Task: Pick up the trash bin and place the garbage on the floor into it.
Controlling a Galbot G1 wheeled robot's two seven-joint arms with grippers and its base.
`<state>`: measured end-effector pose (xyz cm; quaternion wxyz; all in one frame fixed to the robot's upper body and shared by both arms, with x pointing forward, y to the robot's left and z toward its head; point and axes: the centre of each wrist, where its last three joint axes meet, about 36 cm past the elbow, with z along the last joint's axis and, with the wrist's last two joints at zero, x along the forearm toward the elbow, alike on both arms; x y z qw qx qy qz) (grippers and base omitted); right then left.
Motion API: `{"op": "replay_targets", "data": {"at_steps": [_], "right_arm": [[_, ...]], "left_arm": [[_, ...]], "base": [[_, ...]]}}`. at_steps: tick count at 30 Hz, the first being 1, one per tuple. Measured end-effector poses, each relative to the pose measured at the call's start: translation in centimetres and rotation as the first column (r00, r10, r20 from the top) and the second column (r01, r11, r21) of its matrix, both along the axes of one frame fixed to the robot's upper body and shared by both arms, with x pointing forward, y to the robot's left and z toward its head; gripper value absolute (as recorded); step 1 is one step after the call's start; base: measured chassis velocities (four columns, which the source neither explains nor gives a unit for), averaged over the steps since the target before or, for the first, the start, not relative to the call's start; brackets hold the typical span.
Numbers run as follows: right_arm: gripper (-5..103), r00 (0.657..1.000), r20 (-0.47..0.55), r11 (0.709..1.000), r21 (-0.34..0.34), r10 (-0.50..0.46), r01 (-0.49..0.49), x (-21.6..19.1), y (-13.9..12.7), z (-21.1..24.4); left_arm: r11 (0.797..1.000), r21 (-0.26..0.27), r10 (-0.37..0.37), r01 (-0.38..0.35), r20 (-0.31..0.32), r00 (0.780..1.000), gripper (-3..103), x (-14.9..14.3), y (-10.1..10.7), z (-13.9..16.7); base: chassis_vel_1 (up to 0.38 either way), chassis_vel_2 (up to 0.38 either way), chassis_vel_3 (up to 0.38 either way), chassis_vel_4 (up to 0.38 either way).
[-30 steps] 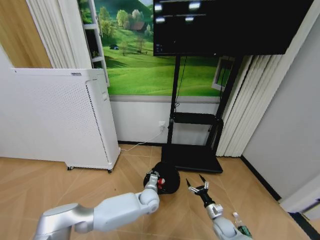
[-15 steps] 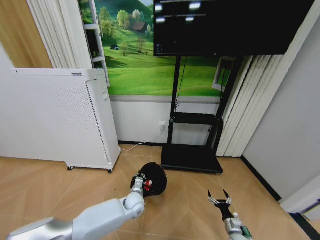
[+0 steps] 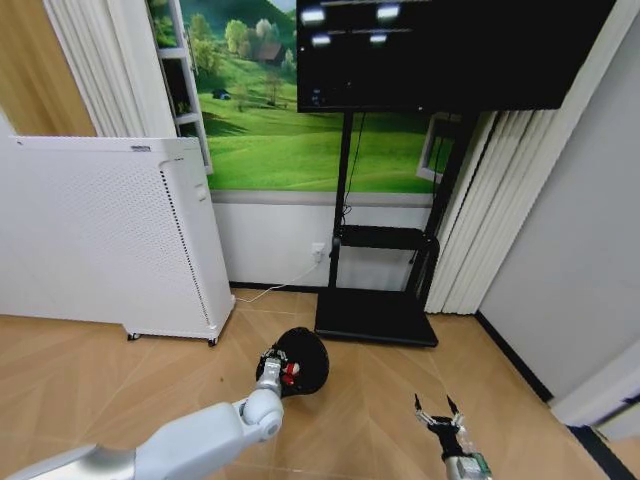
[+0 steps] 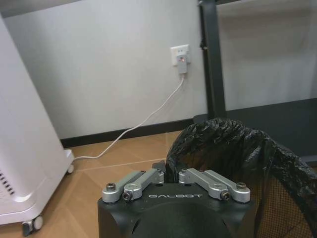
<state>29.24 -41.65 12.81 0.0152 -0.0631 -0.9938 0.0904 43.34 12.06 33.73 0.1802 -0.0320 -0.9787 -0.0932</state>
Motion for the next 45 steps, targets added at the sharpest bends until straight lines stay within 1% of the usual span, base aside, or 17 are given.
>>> {"op": "replay_targets", "data": {"at_steps": [2,5,7,8,10,13,16,23,27,31,32,33,37,38,40,43,45], "right_arm": [[100,1.000,-0.005,0.999,-0.036,0.007,-0.008,0.5,-1.3,0.3],[100,1.000,-0.027,0.998,-0.060,0.011,-0.013,0.3,-1.8,0.4],[100,0.997,-0.081,0.994,-0.112,-0.001,-0.008,-0.4,-2.5,0.2],[100,0.997,-0.081,0.994,-0.112,-0.001,-0.008,-0.4,-2.5,0.2],[100,0.989,-0.146,0.987,-0.161,-0.015,-0.009,-1.4,-3.2,-0.4],[100,0.984,-0.180,0.984,-0.177,0.002,-0.034,-1.7,-4.1,-0.6],[100,0.973,-0.222,0.982,-0.165,0.058,-0.096,-1.9,-5.0,-0.4],[100,0.959,-0.273,0.979,-0.159,0.080,-0.128,-2.0,-5.4,-0.7],[100,0.951,-0.301,0.981,-0.153,0.067,-0.117,-2.6,-5.3,-1.2],[100,0.949,-0.312,0.986,-0.148,0.031,-0.081,-3.0,-5.7,-1.5],[100,0.949,-0.312,0.986,-0.148,0.031,-0.081,-3.0,-5.7,-1.5],[100,0.954,-0.301,0.990,-0.134,0.002,-0.044,-2.8,-6.0,-1.5],[100,0.963,-0.268,0.996,-0.089,-0.022,-0.002,-2.7,-6.0,-1.5],[100,0.963,-0.268,0.996,-0.089,-0.022,-0.002,-2.7,-6.0,-1.5],[100,0.962,-0.272,0.998,-0.066,-0.008,-0.010,-3.4,-5.3,-2.1],[100,0.961,-0.277,0.999,-0.049,0.001,-0.015,-4.2,-4.4,-2.8],[100,0.958,-0.286,0.998,-0.055,0.022,-0.039,-4.8,-3.9,-3.3]], "left_arm": [[1.000,-0.002,-0.005,0.005,0.000,1.000,8,0.0,-0.1,0.0],[1.000,-0.005,-0.008,0.008,0.000,1.000,8,0.0,-0.2,-0.1],[1.000,-0.009,-0.007,0.007,-0.003,1.000,8,-0.3,-0.2,-0.4],[1.000,-0.009,-0.007,0.007,-0.003,1.000,8,-0.3,-0.2,-0.4],[1.000,-0.007,-0.010,0.010,-0.003,1.000,8,-0.4,0.0,-0.6],[1.000,-0.004,-0.006,0.006,-0.002,1.000,8,-0.5,0.4,-0.7],[1.000,0.001,-0.006,0.006,0.002,1.000,8,-0.6,1.1,-0.8],[1.000,0.001,-0.008,0.008,-0.002,1.000,8,-1.5,2.0,-1.2],[1.000,0.020,-0.011,0.011,0.006,1.000,8,-2.0,3.0,-1.7],[0.998,0.056,0.006,-0.006,0.005,1.000,8,-2.4,5.1,-2.2],[0.998,0.056,0.006,-0.006,0.005,1.000,8,-2.4,5.1,-2.2],[0.997,0.079,0.015,-0.016,0.011,1.000,8,-2.5,6.5,-2.5],[0.994,0.106,0.027,-0.029,0.017,0.999,8,-3.1,8.4,-3.2],[0.994,0.106,0.027,-0.029,0.017,0.999,8,-3.1,8.4,-3.2],[0.993,0.116,0.031,-0.032,0.007,0.999,8,-4.1,9.2,-4.0],[0.993,0.116,0.032,-0.032,0.004,0.999,8,-4.7,9.3,-4.6],[0.993,0.116,0.029,-0.029,0.000,1.000,8,-5.1,9.3,-4.8]], "base": [[-0.198,-0.208,0.186,0.214],[-0.155,-0.183,0.124,0.114],[-0.030,-0.040,0.054,0.008],[0.000,0.000,0.000,0.000],[0.021,0.014,-0.028,-0.011],[0.053,0.045,-0.055,-0.039],[0.025,0.017,-0.015,-0.014],[0.000,0.000,0.000,0.000],[0.000,0.000,0.000,0.000],[0.000,0.000,0.000,0.000],[0.000,0.000,0.000,0.000],[0.000,0.000,0.000,0.000],[0.000,0.000,0.000,0.000],[0.000,0.000,0.000,0.000],[0.000,0.000,0.000,0.000],[0.000,0.000,0.000,0.000],[0.000,0.000,0.000,0.000]]}}
